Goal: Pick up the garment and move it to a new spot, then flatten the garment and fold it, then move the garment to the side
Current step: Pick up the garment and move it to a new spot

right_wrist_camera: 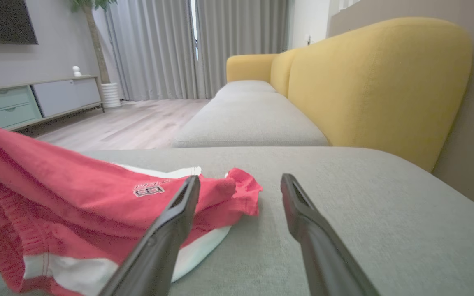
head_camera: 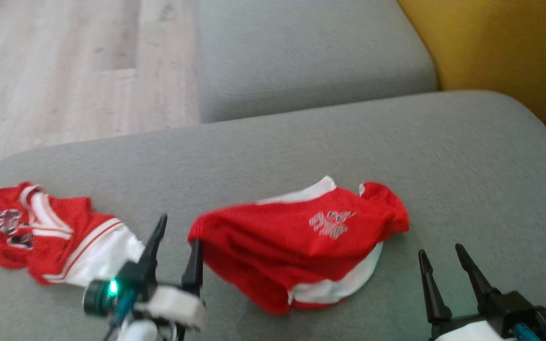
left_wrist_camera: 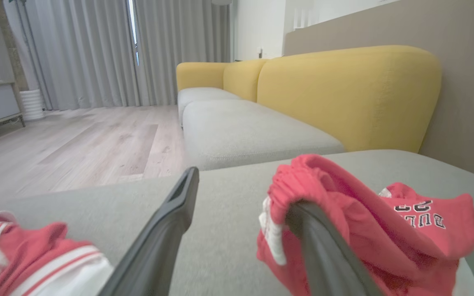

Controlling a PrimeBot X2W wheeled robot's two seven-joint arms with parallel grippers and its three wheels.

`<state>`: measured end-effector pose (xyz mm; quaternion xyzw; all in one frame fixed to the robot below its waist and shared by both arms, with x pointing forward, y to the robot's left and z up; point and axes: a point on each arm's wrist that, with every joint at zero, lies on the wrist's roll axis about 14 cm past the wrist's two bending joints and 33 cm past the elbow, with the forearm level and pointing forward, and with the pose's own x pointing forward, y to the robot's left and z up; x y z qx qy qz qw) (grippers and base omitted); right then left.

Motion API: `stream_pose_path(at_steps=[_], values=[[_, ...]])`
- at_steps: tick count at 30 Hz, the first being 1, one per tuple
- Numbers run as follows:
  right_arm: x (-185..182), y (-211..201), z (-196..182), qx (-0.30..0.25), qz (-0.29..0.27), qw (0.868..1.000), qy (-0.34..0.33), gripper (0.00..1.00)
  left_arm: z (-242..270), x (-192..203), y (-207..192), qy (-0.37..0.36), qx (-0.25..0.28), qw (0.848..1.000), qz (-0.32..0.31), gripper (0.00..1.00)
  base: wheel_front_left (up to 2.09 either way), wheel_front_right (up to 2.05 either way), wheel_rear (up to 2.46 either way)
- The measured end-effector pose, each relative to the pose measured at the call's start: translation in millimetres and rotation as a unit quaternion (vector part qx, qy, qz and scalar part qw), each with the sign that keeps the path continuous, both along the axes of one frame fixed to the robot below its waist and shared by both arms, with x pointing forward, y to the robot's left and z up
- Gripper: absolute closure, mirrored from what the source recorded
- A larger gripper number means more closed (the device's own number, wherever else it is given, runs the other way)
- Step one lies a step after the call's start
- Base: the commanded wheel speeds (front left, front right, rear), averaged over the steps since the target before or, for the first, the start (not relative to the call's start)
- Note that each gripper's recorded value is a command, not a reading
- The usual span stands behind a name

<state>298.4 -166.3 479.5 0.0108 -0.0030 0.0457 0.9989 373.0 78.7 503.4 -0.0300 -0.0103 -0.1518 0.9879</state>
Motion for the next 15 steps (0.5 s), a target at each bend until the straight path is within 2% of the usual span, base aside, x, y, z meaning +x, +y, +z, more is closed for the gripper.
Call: stream_pose_path(at_steps=[8,15], values=[[2.2,14.3,9.1,0.001,0.026,1.0,-0.016,0.0,-56.5,-53.2,34.1,0.075,0.0,0.996,0.051,0.0,0.0,0.0,0.0],[-11.3,15.2,-1.9,0.005,0.027,1.0,-0.001,0.0,-88.5,-86.3,29.0,0.116,0.021,0.993,0.024,0.0,0.0,0.0,0.0]])
